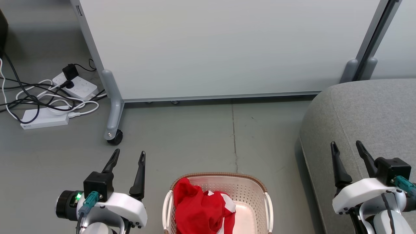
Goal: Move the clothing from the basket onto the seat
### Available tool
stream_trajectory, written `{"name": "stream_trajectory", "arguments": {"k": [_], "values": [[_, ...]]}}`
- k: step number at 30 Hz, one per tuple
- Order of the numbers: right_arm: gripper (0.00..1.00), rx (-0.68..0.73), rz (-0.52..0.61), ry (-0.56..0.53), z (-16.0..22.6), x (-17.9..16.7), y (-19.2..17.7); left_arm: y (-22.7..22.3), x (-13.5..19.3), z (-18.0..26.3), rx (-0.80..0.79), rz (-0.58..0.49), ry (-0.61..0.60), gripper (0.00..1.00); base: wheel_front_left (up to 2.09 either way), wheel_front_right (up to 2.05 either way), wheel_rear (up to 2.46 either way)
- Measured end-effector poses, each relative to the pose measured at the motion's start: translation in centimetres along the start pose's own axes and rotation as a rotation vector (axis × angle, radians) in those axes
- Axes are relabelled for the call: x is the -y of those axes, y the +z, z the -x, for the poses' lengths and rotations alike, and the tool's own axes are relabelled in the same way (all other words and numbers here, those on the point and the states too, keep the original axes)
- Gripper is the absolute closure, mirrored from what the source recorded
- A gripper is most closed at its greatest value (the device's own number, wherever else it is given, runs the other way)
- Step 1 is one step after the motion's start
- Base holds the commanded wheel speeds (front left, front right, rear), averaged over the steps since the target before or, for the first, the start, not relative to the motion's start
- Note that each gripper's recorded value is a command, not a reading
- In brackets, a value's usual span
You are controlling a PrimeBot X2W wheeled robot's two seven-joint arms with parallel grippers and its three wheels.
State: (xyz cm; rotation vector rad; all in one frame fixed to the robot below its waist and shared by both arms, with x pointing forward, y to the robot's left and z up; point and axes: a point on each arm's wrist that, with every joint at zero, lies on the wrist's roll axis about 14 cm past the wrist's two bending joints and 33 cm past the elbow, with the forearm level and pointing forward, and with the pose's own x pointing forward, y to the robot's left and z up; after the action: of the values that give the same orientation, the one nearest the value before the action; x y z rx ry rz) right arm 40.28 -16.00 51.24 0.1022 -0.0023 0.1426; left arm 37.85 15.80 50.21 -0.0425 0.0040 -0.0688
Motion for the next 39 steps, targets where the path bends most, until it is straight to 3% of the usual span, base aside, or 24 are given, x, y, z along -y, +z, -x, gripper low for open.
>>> {"name": "stream_trajectory", "arguments": {"k": [9, 15, 19, 29, 30, 39], "values": [[0.00, -0.009, -0.005, 0.002, -0.3, 0.0, -0.3, 0.2, 0.3, -0.5, -0.002, 0.030, -0.003, 0.00, 0.00, 0.00, 0.00], [0.00, 0.002, -0.005, 0.014, -1.6, -0.3, 0.3, 3.1, 2.1, -3.7, 0.068, 0.029, -0.064, 0.00, 0.00, 0.00, 0.00], [0.00, 0.011, -0.007, 0.018, -2.7, -0.3, 0.5, 2.1, 4.4, -6.0, 0.018, 0.023, -0.141, 0.00, 0.00, 0.00, 0.00], [0.00, 0.002, -0.012, 0.011, -6.3, 0.8, -0.9, -11.0, 9.1, -8.8, -0.392, 0.037, -0.296, 0.00, 0.00, 0.00, 0.00], [0.00, -0.017, -0.016, 0.002, -6.8, 1.3, -1.9, -13.9, 10.0, -8.6, -0.479, 0.026, -0.330, 0.00, 0.00, 0.00, 0.00], [0.00, -0.075, -0.032, -0.020, -8.8, 2.8, -6.2, -24.8, 13.5, -7.2, -0.801, -0.097, -0.516, 0.00, 0.00, 0.00, 0.00]]}}
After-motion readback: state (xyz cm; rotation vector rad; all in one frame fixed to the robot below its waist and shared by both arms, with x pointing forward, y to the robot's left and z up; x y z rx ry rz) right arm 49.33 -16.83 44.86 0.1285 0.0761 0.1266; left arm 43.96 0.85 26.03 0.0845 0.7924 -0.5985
